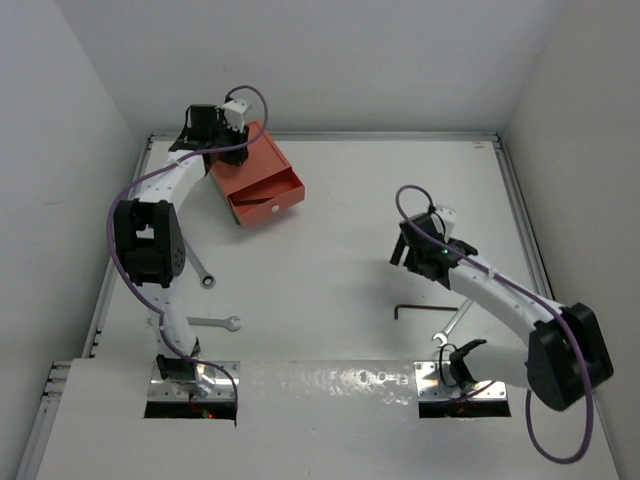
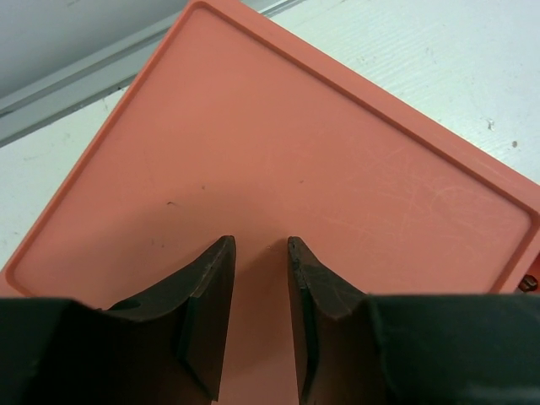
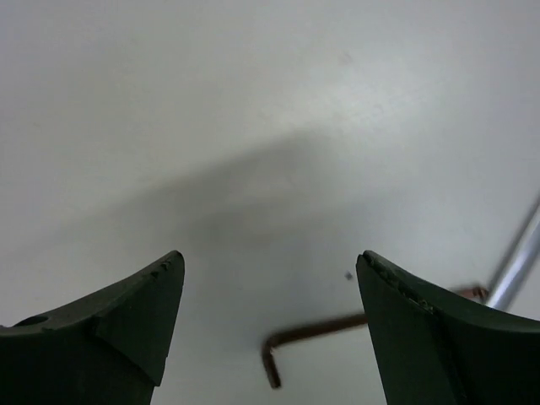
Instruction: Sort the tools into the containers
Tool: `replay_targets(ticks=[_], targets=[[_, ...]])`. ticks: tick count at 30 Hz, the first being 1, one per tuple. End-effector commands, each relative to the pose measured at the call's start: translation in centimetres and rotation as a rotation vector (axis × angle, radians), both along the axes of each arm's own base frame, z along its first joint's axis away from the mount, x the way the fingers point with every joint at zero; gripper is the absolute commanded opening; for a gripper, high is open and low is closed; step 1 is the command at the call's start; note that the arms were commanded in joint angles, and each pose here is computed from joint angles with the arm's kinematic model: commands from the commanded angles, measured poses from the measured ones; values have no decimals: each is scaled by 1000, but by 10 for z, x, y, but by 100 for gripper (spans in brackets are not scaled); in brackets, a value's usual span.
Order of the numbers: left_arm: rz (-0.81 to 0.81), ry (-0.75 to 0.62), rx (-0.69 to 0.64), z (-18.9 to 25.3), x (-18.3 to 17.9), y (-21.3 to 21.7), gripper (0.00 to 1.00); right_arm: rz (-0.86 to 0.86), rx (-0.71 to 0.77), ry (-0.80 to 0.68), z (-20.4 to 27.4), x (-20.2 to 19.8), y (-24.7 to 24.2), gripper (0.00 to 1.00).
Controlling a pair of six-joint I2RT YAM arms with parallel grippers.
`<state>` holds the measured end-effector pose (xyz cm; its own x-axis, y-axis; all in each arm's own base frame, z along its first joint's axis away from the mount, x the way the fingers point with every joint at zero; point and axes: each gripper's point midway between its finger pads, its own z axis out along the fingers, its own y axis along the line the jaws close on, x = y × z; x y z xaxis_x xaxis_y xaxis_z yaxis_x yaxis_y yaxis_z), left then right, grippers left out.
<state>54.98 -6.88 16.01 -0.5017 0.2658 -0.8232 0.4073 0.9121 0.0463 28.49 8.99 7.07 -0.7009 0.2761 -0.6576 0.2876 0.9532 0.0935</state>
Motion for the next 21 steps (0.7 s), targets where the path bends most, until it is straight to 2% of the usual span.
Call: replay_targets(ticks=[1, 5, 7, 11, 15, 21], targets=[[-26, -1, -30, 13, -4, -10, 30, -356, -29, 62, -20, -55, -47, 82], [-27, 9, -27, 8, -9, -10, 30, -571, 84, 66, -41, -70, -50, 77], [-30, 15, -31, 7, -12, -11, 30, -617, 80, 109, -51, -81, -52, 76], [-29, -6, -39, 14, -17, -10, 30, -742, 108, 105, -62, -92, -58, 72], [-29, -1, -44, 12, -22, -11, 30, -776, 145, 61, -67, -86, -57, 66], [-27, -7, -39, 17, -23, -10, 30, -794, 201, 141, -87, -95, -44, 65]])
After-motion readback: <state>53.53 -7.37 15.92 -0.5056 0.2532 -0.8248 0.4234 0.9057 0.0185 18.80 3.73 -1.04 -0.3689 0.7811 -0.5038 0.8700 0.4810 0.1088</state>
